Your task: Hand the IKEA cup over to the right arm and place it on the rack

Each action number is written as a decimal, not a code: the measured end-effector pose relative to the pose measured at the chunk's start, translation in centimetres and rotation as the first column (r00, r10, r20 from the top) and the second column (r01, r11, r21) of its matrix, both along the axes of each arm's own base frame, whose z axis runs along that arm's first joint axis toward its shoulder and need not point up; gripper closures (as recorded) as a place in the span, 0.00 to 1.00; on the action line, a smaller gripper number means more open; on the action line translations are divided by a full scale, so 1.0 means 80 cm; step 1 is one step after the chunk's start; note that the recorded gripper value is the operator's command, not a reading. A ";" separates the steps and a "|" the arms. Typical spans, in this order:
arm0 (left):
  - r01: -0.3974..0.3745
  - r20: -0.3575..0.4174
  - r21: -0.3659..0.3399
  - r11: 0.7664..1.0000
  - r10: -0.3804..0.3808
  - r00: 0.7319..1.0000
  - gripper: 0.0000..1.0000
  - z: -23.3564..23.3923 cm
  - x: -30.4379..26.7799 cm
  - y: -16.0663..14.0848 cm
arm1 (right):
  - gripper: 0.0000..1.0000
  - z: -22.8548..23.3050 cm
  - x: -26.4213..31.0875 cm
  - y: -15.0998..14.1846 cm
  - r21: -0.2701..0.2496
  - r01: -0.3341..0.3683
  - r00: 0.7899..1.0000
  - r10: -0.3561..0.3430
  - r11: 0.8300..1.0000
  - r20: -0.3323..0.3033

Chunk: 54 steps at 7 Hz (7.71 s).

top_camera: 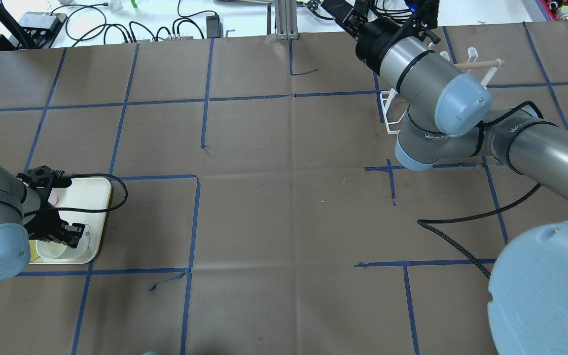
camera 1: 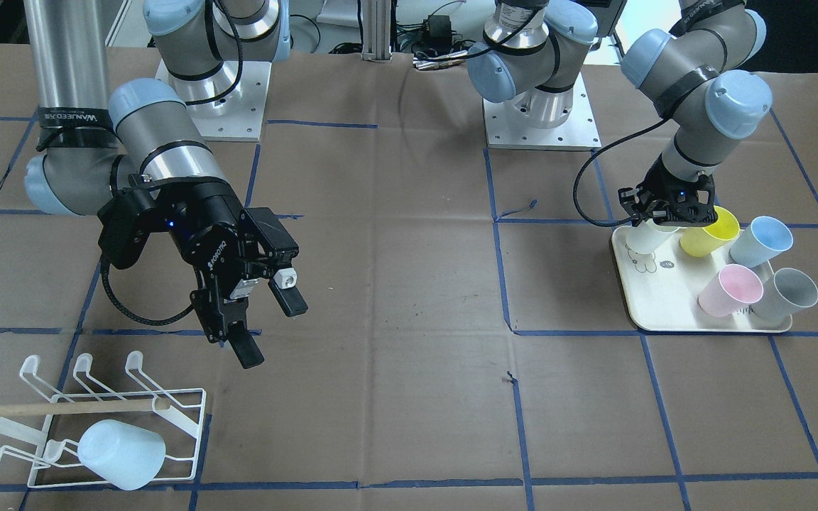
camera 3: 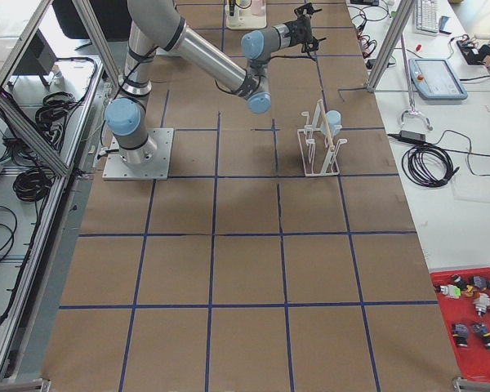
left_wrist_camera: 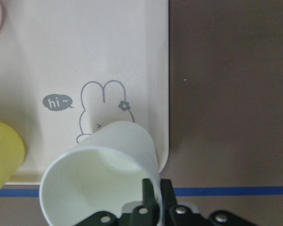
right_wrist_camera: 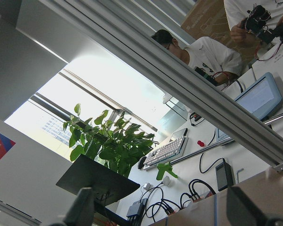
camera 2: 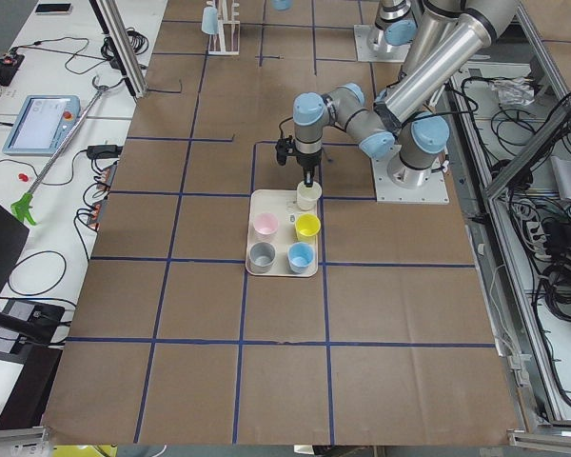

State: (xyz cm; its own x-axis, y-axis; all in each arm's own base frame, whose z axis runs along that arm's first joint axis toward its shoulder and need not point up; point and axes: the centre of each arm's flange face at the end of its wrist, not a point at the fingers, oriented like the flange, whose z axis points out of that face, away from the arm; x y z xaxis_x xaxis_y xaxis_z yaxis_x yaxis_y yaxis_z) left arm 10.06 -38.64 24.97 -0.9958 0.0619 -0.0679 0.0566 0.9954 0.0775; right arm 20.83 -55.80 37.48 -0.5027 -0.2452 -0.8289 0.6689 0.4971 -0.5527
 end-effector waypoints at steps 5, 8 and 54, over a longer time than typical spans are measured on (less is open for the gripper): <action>0.071 0.010 -0.031 0.997 -0.070 0.997 1.00 0.221 0.002 -0.107 | 0.00 -0.012 0.023 0.007 0.207 -0.030 0.961 -0.029 0.978 0.275; 0.138 -0.049 -0.125 0.982 -0.145 0.988 1.00 0.311 -0.012 -0.212 | 0.00 -0.019 0.024 0.005 0.245 -0.035 0.950 -0.044 0.969 0.310; 0.063 -0.170 -0.955 0.289 -0.710 0.683 0.99 0.091 -0.348 -0.143 | 0.26 -0.113 0.153 -0.003 0.484 -0.289 0.861 0.003 0.826 0.509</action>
State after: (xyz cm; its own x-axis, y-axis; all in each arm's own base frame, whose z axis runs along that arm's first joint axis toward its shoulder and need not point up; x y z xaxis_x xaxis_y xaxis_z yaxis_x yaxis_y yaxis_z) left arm -17.80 -50.08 32.21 -0.7256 0.6818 0.0935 0.1581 0.2974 -0.9416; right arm 33.05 -56.03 28.43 -0.0142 0.2638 -0.9645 0.6636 0.7240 0.1883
